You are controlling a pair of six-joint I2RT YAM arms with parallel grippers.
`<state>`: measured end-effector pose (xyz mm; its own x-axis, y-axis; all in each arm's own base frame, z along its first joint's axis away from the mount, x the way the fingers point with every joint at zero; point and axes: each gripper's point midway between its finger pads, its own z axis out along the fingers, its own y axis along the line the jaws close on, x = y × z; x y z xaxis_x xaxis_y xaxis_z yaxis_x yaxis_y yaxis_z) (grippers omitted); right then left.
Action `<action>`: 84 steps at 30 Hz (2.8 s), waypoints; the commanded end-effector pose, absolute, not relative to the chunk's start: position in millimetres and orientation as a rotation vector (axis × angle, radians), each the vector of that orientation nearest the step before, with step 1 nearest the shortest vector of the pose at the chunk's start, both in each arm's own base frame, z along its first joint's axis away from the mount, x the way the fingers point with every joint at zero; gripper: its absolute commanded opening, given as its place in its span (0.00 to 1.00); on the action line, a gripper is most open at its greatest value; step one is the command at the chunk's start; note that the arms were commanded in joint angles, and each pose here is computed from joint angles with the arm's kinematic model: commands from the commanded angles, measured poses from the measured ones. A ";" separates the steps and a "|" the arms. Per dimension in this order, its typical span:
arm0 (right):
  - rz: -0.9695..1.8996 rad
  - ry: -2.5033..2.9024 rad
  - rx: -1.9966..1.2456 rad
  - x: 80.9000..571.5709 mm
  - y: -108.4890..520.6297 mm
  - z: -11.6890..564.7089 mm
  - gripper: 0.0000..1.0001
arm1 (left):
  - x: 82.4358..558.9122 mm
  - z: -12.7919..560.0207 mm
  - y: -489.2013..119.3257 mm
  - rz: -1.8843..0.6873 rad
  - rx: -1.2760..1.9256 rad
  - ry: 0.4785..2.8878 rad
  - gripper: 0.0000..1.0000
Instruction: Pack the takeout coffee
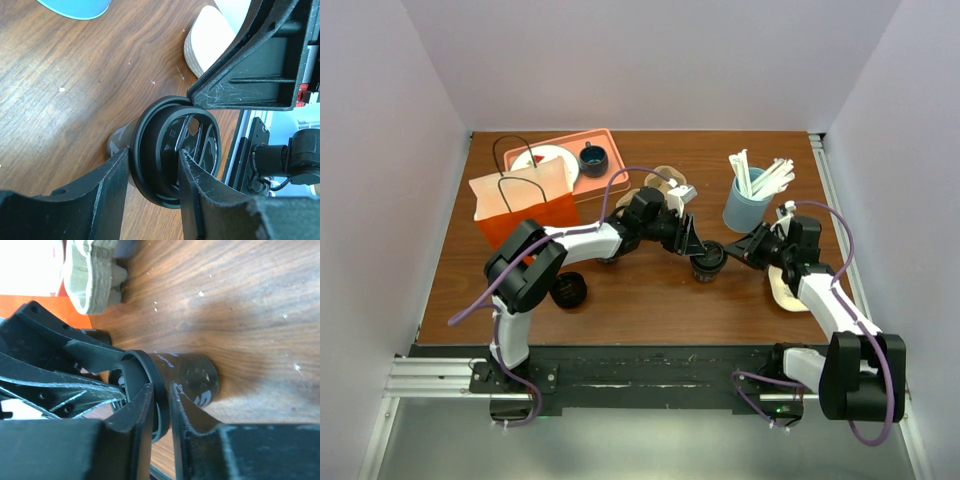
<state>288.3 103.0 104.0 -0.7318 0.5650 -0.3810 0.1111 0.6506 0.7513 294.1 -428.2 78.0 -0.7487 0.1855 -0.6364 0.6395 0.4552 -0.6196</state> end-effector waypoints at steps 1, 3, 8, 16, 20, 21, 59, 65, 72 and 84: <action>0.910 2.420 0.690 256.3 100.8 49.2 0.18 | 185.1 -127.1 -260.0 -0.403 0.778 3.081 0.38; 0.850 2.448 0.758 245.0 94.6 35.5 0.15 | 183.4 -128.1 -258.4 -0.399 0.774 3.088 0.38; 0.727 2.541 0.856 222.3 83.1 11.3 0.14 | 179.3 -132.4 -255.5 -0.391 0.763 3.109 0.38; 0.593 2.569 0.918 213.5 69.2 -1.4 0.12 | 172.2 -139.8 -246.5 -0.346 0.739 3.148 0.37; 0.725 2.556 0.919 213.8 84.0 1.3 0.11 | 170.8 -140.3 -244.3 -0.332 0.729 3.158 0.37; 0.776 2.532 0.902 216.5 89.2 7.6 0.11 | 169.8 -140.8 -243.7 -0.332 0.730 3.161 0.37; 1.204 2.328 1.016 198.7 126.9 38.6 0.26 | 156.9 -151.6 -242.5 -0.301 0.695 3.192 0.34; 1.261 2.242 1.010 209.7 128.6 39.7 0.26 | 155.4 -152.5 -241.7 -0.288 0.704 3.196 0.34; 1.307 2.230 1.057 203.3 131.8 31.0 0.21 | 153.4 -154.1 -240.6 -0.272 0.724 3.199 0.34; 1.263 2.342 1.137 183.9 132.1 2.9 0.13 | 151.0 -156.4 -242.2 -0.261 0.736 3.205 0.34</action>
